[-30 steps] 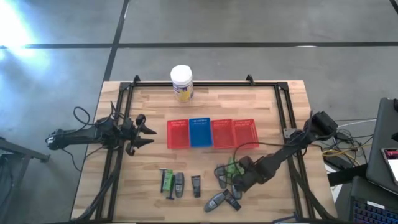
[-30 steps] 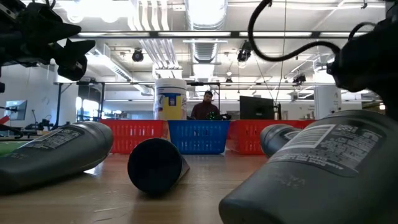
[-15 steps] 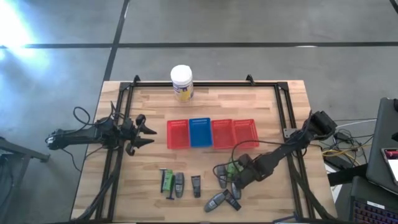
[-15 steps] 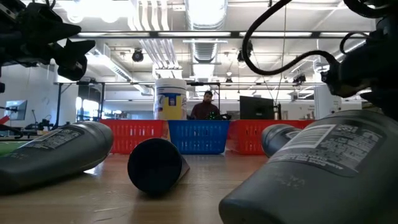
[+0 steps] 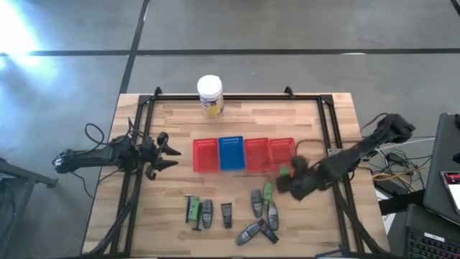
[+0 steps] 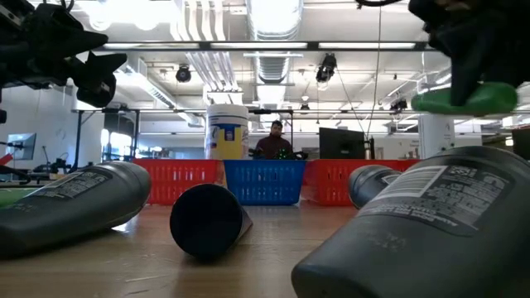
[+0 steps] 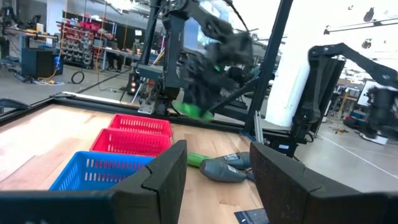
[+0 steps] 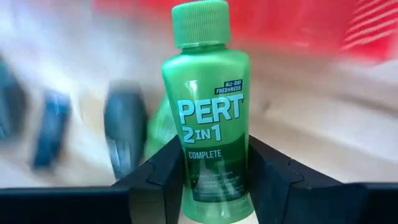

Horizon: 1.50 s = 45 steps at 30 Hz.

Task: Pick & Place Travel size toiletries
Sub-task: Put the right green shampoo into the right red bin

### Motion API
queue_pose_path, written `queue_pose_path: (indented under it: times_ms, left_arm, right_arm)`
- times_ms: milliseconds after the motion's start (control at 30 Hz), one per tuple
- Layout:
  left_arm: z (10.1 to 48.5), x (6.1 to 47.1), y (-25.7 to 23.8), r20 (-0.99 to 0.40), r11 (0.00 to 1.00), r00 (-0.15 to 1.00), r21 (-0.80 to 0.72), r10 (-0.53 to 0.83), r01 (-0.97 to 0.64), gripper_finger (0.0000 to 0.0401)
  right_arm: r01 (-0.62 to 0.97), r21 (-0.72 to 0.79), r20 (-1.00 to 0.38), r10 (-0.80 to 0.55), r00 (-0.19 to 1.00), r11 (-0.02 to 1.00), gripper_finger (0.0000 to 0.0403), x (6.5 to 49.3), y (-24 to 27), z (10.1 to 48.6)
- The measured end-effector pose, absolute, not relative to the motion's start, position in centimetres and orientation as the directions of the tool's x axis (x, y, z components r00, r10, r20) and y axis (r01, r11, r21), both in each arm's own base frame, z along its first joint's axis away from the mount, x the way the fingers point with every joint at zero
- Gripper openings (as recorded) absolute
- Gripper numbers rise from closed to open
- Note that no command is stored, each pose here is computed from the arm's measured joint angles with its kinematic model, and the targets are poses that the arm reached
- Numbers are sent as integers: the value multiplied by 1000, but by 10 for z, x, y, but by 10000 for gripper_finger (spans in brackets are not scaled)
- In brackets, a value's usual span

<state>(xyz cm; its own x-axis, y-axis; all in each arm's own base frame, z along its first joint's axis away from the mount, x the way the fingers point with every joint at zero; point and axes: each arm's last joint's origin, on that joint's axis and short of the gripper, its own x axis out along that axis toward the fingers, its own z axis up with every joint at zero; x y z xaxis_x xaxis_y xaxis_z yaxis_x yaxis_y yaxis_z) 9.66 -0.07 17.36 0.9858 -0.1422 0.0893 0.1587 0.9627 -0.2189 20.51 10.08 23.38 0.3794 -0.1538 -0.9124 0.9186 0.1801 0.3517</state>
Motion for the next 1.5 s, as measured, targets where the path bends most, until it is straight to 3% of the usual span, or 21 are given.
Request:
queue_pose_path:
  times_ms: [133, 267, 467, 633, 900, 1100, 1367, 1500]
  left_arm:
    - [173, 97, -1, 85, 963, 986, -220, -142, 158, 181]
    - [173, 97, -1, 82, 963, 986, -221, -142, 157, 182]
    - [173, 97, -1, 81, 963, 987, -220, -142, 156, 182]
    - [173, 97, -1, 81, 963, 987, -221, -142, 157, 181]
    - [173, 97, -1, 80, 963, 987, -221, -142, 156, 182]
    - [173, 97, -1, 80, 963, 987, -221, -142, 156, 181]
    - [172, 97, -1, 74, 963, 987, -222, -142, 155, 181]
    - [172, 97, -1, 74, 963, 987, -222, -142, 155, 181]
  right_arm:
    - [924, 371, -900, -209, 382, 93, 135, 198, 57, 238]
    - [915, 382, -907, -135, 398, 132, 136, 203, 21, 230]
    - [943, 305, -949, -47, 313, 136, 138, 200, -13, 211]
    - [953, 256, -962, -53, 267, 159, 170, 204, -21, 201]
    - [961, 202, -973, -70, 219, 189, 254, 210, -20, 191]
    - [929, 302, -942, -79, 325, 214, 302, 210, -2, 208]
    - [902, 405, -912, 6, 409, 150, 327, 220, 44, 229]
    - [925, 365, -931, 37, 363, 109, 321, 227, 69, 220]
